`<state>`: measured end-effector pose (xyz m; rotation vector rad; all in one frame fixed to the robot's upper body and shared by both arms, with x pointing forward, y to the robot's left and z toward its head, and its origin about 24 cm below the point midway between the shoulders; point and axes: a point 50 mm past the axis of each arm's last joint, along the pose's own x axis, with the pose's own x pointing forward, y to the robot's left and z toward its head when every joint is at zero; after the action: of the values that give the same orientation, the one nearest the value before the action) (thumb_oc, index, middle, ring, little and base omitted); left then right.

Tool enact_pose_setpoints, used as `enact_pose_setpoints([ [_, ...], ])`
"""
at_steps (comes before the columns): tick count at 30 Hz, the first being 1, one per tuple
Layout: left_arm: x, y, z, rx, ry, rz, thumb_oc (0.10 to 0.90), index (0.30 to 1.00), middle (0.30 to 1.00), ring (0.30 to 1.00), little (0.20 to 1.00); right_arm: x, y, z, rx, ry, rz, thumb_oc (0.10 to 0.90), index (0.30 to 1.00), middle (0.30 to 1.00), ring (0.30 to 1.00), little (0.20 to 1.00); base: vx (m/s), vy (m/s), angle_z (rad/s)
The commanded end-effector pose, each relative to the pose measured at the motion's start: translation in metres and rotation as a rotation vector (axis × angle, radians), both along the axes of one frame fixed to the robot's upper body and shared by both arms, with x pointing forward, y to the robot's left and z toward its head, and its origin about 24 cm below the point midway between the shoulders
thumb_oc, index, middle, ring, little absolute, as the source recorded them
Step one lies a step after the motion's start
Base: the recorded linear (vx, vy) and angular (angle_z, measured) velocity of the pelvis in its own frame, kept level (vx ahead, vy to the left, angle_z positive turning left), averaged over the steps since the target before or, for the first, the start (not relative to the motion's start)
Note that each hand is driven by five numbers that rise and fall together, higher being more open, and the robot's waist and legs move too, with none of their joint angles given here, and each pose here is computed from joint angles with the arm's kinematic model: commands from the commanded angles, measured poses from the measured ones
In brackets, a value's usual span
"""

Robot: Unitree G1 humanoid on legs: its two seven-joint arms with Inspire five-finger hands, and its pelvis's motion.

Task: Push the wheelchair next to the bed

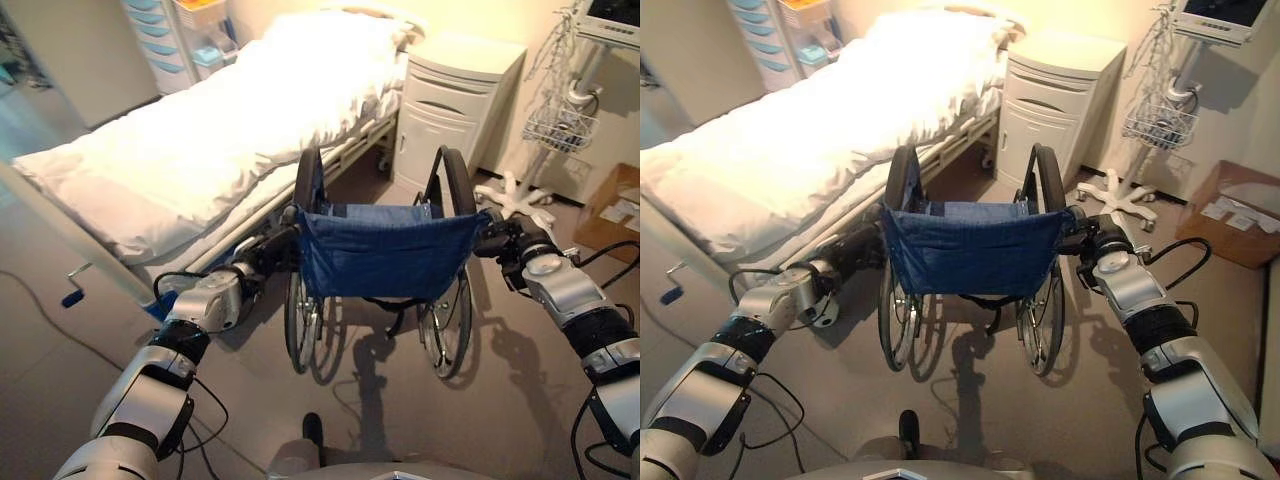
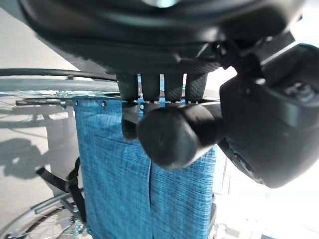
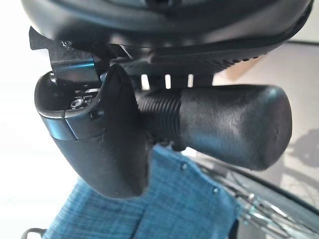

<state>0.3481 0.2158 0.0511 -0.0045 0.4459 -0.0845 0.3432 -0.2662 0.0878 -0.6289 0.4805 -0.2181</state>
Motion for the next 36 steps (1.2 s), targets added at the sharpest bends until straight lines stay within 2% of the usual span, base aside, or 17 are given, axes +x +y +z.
enact_pose_setpoints([
  [1,0.027,0.02,0.063,0.091,-0.24,0.103,0.4,0.3,0.3,0.3,0.3,0.005,0.097,0.006,0.318,-0.131,0.382,0.4,0.3,0.3,0.3,0.3,0.23,0.265,-0.18],
  [10,0.023,0.019,0.056,0.106,-0.233,0.101,0.4,0.3,0.3,0.3,0.3,-0.005,0.108,-0.014,0.4,-0.08,0.368,0.4,0.3,0.3,0.3,0.3,0.17,0.089,-0.12],
  [17,0.024,0.013,0.056,0.112,-0.236,0.093,0.4,0.3,0.3,0.3,0.3,-0.001,0.097,-0.008,0.382,-0.128,0.329,0.4,0.3,0.3,0.3,0.3,0.14,-0.08,0.14],
  [28,0.021,0.019,0.05,0.117,-0.217,0.084,0.4,0.3,0.3,0.3,0.3,0.002,0.084,-0.011,0.386,-0.123,0.242,0.4,0.3,0.3,0.3,0.3,0.18,-0.221,0.18],
  [36,0.024,0.008,0.05,0.07,-0.226,0.092,0.4,0.3,0.3,0.3,0.3,0.014,0.084,0.0,0.375,-0.126,0.218,0.4,0.3,0.3,0.3,0.3,0.13,-0.19,0.08],
])
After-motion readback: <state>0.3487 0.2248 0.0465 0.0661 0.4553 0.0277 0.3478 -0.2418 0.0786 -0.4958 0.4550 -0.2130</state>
